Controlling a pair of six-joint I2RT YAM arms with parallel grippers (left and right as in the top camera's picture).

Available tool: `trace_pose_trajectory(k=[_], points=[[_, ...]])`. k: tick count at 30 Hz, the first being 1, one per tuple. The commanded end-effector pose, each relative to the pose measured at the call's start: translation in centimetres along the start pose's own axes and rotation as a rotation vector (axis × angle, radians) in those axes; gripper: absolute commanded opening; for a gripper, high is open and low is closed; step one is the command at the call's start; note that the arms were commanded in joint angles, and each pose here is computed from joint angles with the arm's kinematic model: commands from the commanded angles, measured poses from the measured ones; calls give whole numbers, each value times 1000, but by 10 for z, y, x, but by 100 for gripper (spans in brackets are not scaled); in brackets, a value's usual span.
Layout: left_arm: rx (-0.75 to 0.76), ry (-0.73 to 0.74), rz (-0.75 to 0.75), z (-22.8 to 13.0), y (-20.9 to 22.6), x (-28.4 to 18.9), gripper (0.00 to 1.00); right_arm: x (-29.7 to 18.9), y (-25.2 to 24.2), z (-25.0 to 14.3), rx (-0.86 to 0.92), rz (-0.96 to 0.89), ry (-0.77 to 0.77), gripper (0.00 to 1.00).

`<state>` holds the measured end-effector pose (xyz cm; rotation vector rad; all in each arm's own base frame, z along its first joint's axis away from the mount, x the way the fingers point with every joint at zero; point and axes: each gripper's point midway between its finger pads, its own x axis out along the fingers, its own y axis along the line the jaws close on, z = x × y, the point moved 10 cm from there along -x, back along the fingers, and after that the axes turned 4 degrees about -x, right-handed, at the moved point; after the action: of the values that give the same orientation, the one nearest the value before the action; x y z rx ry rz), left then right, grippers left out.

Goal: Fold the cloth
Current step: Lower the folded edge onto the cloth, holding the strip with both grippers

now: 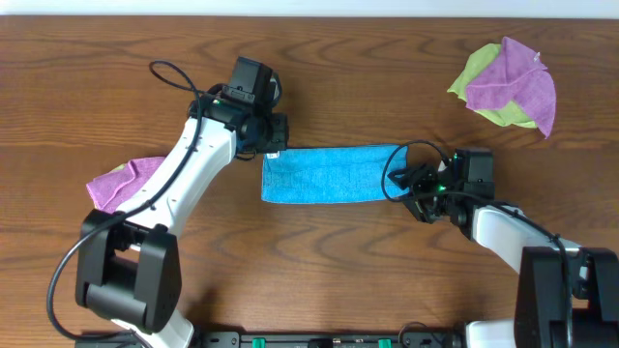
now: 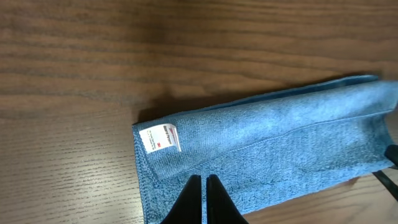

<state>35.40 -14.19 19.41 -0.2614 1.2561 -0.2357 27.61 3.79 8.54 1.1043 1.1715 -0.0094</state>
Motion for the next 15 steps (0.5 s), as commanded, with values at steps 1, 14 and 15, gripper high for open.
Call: trace_pose_trajectory(k=[1, 14, 15], points=[[0, 25, 6, 2, -2, 14, 6, 8, -13, -5, 35, -81, -8, 61], [-13, 129, 37, -9, -1, 66, 6, 8, -14, -3, 34, -99, -32, 42], [-15, 139, 41, -10, 0, 69, 6, 8, -14, -3, 34, -100, -33, 42]])
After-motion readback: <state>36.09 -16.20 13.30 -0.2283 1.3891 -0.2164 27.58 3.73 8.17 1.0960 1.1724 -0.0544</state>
